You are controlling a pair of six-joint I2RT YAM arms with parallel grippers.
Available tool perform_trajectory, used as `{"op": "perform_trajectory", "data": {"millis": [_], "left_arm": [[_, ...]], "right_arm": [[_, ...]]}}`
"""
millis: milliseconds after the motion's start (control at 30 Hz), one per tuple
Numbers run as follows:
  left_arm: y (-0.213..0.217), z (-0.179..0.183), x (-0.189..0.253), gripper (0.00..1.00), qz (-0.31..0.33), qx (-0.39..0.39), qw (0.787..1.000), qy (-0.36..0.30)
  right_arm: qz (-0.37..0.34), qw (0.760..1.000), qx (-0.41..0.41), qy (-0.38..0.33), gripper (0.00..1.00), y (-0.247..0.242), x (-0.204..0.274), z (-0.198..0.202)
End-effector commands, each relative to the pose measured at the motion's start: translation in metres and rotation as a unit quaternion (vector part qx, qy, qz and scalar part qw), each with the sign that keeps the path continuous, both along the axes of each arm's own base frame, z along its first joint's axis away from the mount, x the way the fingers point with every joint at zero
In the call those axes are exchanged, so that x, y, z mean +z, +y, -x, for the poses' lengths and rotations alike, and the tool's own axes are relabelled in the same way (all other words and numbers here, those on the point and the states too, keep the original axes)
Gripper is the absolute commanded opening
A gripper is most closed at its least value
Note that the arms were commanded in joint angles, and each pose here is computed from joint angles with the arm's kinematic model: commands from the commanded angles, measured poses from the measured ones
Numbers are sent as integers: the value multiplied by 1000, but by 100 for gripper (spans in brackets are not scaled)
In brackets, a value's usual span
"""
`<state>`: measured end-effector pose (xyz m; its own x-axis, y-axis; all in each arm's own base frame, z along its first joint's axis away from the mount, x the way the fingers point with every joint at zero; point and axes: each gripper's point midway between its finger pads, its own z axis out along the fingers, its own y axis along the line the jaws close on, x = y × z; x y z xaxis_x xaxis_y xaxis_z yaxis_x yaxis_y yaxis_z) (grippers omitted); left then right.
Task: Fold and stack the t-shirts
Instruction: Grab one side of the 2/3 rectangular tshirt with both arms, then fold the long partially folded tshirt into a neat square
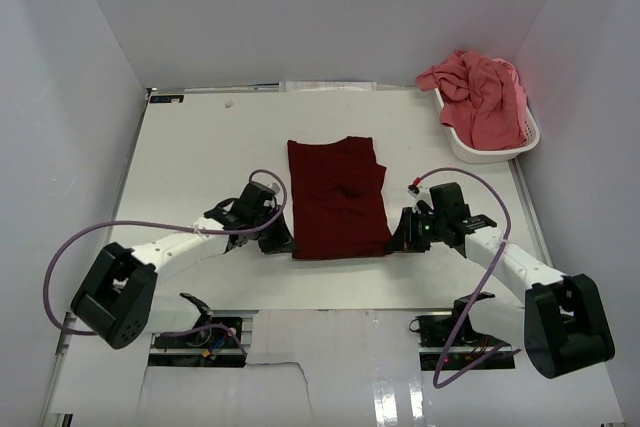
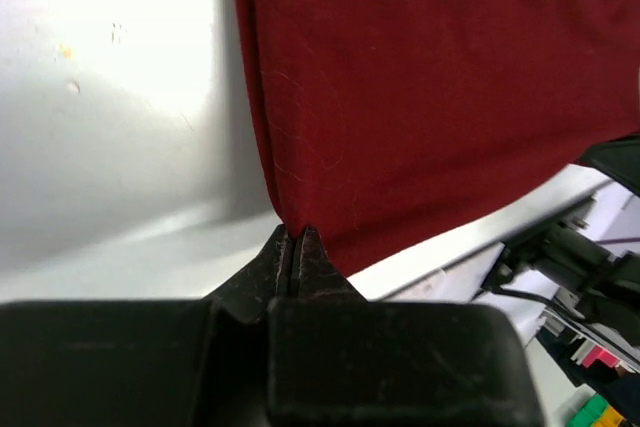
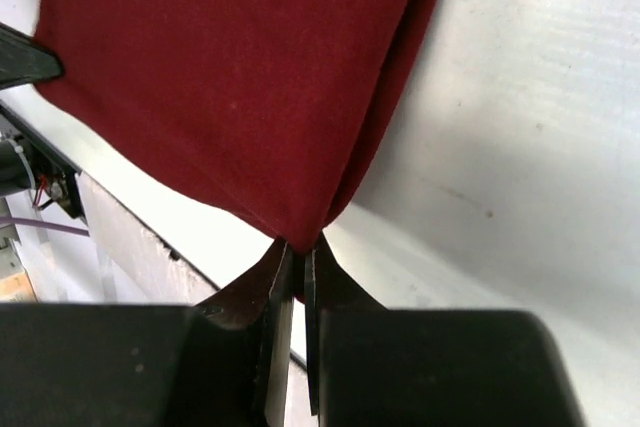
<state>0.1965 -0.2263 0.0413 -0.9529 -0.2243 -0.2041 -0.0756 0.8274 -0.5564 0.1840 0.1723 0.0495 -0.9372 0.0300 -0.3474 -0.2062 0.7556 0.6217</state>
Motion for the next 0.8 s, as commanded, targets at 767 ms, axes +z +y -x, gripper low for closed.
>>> {"op": "perform_trajectory", "data": {"millis": [767], "left_arm": [[31, -167, 117, 0, -5, 90, 990, -109]], "right_arm": [[12, 994, 36, -105, 8, 41, 113, -155]]}}
